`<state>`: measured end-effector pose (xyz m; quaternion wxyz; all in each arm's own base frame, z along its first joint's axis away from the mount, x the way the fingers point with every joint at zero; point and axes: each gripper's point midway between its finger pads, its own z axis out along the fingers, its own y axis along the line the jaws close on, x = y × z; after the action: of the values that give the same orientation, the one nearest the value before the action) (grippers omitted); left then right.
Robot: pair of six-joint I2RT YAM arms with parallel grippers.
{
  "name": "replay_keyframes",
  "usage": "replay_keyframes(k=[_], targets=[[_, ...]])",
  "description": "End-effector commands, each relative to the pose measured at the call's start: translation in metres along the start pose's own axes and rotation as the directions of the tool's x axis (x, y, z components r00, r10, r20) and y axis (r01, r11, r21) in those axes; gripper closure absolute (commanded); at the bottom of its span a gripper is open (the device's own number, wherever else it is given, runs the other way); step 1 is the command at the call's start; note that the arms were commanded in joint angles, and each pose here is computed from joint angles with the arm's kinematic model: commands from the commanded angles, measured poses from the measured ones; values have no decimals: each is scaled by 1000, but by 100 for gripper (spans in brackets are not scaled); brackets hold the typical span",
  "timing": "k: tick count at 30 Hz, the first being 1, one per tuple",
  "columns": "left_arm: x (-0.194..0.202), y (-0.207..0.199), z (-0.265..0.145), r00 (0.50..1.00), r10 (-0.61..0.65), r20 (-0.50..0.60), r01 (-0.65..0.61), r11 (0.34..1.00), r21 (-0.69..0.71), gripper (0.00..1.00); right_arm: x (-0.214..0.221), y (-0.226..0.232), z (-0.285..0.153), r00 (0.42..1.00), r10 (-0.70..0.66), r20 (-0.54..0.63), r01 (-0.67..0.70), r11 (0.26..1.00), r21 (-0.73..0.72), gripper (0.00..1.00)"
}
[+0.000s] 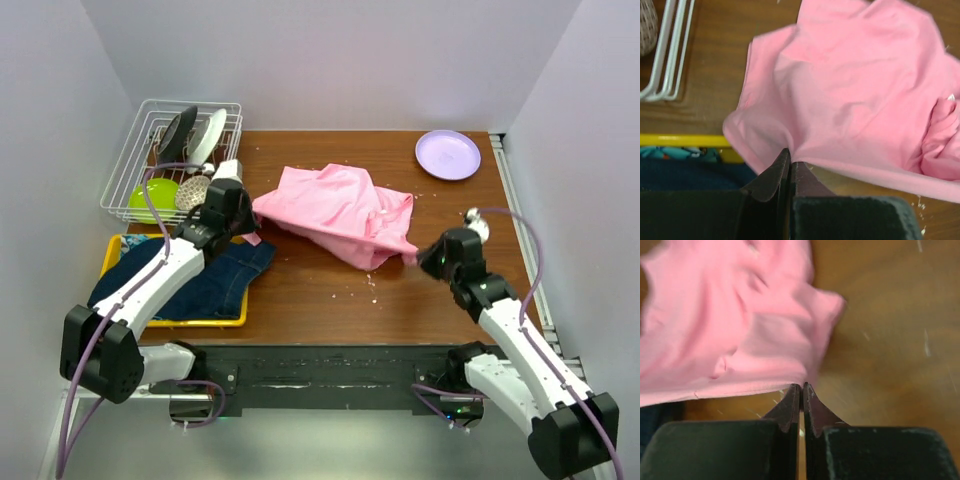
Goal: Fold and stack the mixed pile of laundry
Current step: Flatten out the T-shirt at the center of the board.
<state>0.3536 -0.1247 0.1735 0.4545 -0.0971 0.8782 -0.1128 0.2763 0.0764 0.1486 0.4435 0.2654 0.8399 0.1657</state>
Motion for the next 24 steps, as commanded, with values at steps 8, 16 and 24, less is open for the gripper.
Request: replay_keyframes(k=[8,16,24], targets=[[-205,-58,-43,830,-15,557,-46,994,96,100,-205,103,-17,882,-29,471,18,999,27,100],[-344,-127,-166,558,-59,828,-243,942,231,100,-363,194,-143,618,74,782,28,993,-116,100],[-355,-127,-261,439,-111,892,-321,907,271,100,-395,197,-266,466,148,872,94,972,-216,100]])
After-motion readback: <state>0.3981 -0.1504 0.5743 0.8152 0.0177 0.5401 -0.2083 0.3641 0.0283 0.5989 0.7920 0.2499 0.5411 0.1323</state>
